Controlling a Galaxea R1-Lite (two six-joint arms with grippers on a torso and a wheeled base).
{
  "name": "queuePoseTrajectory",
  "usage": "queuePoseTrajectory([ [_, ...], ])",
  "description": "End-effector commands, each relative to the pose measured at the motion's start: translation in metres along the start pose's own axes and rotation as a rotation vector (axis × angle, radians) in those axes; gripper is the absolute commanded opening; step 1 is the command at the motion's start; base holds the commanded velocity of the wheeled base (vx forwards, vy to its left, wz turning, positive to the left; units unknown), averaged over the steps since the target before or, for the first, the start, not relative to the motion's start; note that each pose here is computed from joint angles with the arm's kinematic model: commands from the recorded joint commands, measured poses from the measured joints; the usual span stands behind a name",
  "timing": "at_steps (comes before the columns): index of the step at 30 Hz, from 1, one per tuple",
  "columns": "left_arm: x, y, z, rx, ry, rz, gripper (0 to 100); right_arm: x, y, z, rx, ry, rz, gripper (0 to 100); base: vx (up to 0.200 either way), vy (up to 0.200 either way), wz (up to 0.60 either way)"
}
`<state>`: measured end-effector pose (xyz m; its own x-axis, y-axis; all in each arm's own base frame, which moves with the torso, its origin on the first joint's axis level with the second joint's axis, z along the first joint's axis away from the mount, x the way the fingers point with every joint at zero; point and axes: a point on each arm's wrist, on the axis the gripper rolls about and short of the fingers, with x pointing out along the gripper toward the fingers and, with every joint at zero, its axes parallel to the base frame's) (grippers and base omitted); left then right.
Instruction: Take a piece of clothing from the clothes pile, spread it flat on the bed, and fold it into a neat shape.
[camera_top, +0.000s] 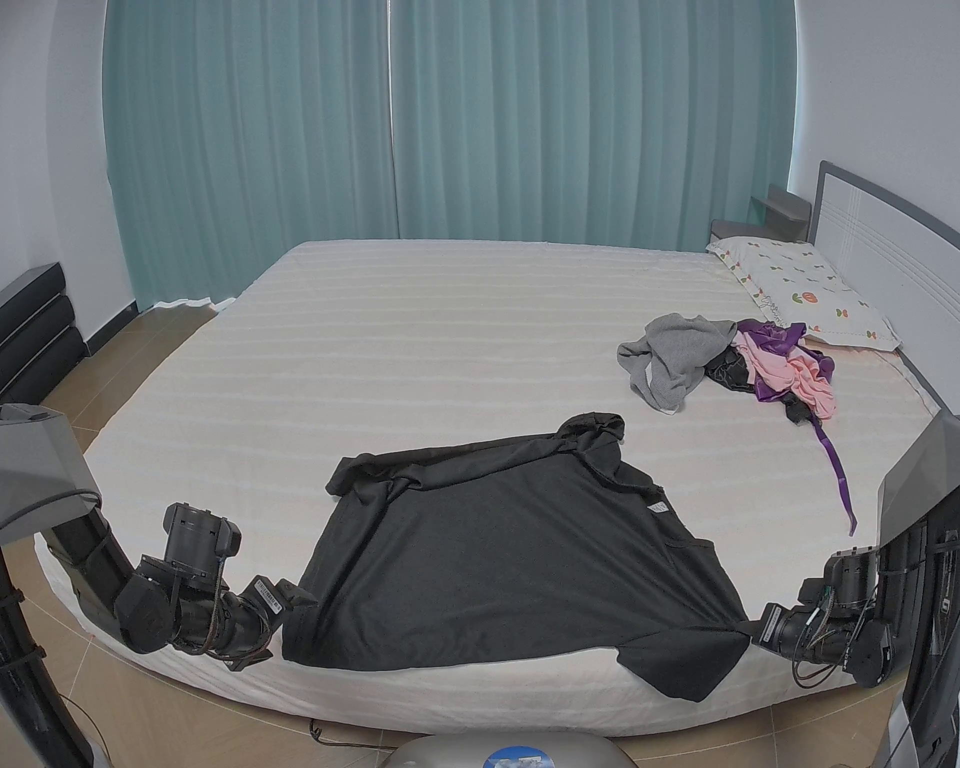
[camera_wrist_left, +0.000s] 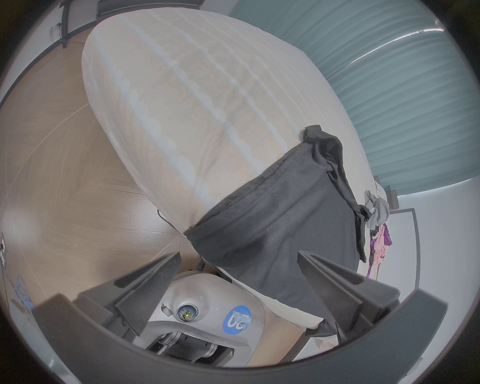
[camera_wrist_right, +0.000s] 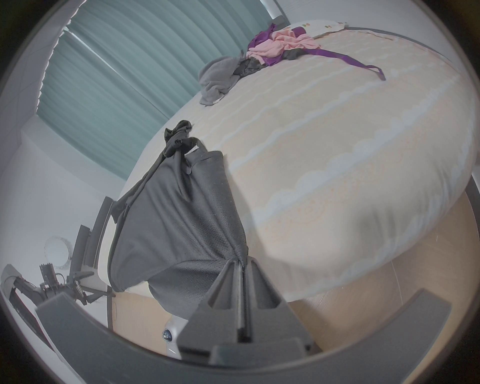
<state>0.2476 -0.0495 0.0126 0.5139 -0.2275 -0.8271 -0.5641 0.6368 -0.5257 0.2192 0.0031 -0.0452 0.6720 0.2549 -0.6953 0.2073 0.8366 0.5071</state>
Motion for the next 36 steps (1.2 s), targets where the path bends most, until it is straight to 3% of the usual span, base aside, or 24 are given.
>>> queuePoseTrajectory([
  [1, 0.004, 0.002, 0.002, -0.008, 0.003, 0.011, 100, -0.010, -0.002, 0.001, 0.020, -0.011, -0.010, 0, 0.000, 0.000, 0.00],
  [10, 0.004, 0.001, 0.003, -0.009, 0.000, 0.008, 100, -0.011, -0.004, -0.007, 0.021, 0.065, -0.046, 0, 0.000, 0.000, 0.00],
  [11, 0.004, 0.001, 0.003, -0.007, -0.003, 0.001, 100, -0.010, -0.003, -0.011, 0.013, 0.094, -0.053, 100, 0.000, 0.000, 0.00],
  [19, 0.004, 0.000, 0.003, -0.006, -0.008, -0.004, 100, -0.016, 0.003, -0.002, 0.013, 0.034, -0.013, 100, 0.000, 0.000, 0.00],
  [23, 0.003, 0.000, 0.007, -0.022, -0.016, -0.009, 100, -0.028, 0.016, 0.012, 0.031, -0.073, 0.056, 100, 0.000, 0.000, 0.00],
  [36, 0.002, -0.003, 0.008, -0.036, -0.027, -0.020, 100, -0.024, 0.022, 0.012, 0.071, -0.083, 0.090, 100, 0.000, 0.000, 0.00],
])
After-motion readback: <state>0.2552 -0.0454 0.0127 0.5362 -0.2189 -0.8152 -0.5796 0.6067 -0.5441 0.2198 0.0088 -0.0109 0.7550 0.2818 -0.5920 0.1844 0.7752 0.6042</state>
